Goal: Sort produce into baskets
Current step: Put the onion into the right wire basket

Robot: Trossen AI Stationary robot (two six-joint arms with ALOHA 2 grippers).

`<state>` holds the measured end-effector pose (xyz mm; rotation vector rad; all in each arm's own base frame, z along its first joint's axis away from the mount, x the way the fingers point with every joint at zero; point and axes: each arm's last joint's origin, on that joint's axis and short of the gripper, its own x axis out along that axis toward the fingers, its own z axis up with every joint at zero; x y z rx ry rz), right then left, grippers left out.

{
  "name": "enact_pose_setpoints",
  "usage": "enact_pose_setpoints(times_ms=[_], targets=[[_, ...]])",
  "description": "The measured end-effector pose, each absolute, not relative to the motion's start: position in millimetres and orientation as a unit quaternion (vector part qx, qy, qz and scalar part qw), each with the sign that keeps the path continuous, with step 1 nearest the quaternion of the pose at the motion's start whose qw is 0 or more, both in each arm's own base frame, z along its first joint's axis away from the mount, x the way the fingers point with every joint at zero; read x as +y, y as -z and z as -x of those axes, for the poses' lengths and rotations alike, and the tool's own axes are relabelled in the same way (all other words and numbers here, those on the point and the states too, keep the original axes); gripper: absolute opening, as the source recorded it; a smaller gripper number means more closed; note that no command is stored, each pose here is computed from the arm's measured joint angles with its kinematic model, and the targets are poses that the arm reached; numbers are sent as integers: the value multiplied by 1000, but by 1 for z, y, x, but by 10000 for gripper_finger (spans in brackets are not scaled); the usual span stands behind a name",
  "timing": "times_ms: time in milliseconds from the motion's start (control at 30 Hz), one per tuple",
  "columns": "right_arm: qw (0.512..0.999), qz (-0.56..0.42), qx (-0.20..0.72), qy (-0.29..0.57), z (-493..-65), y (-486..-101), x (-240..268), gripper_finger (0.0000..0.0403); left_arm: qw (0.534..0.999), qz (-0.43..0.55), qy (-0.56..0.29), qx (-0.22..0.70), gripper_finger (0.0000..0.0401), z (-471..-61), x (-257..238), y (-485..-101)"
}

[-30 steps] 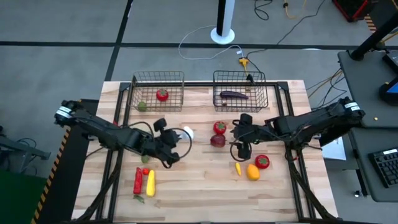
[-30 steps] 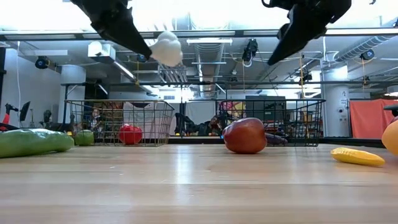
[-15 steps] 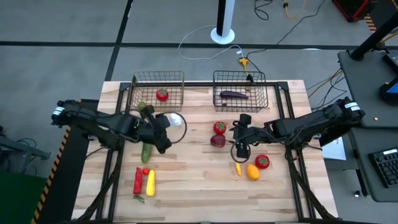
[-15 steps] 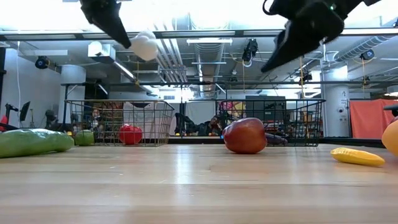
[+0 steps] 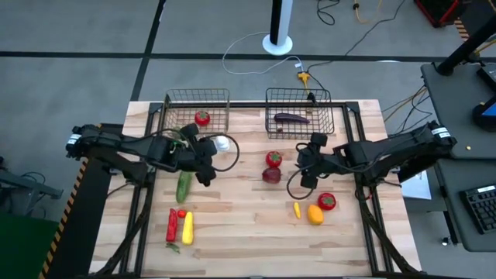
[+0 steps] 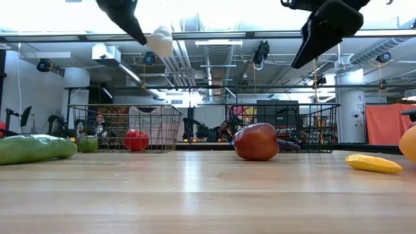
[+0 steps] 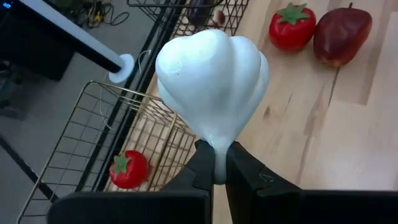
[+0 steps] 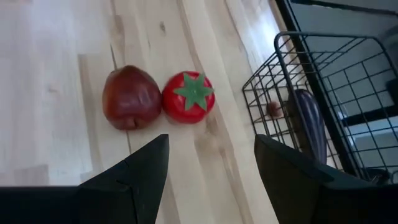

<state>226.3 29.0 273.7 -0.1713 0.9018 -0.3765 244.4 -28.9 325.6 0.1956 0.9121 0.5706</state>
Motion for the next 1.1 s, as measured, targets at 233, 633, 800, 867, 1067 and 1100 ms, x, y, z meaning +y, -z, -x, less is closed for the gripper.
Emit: enact_pose_setpoints(times_ms=[233,633,800,867,1067,1100], targets=[[951,99,263,129,-254,-284,35,228,917,-88,-208,329,0,-272,-37,-318],[990,120,21,71,-267,-258,50,228,968,-56,-173,175,0,-288,-47,-276],[981,170,13,98,-277,-253,51,228,980,-27,-156,122,0,-288,-48,-270],[975,188,21,115,-279,-253,51,228,981,-24,-154,118,0,-288,-49,-269],[969,213,15,125,-288,-263,52,239,981,-6,-154,121,0,-287,-49,-266],[968,216,17,124,-289,-263,52,246,980,-5,-155,122,0,-287,-49,-264]])
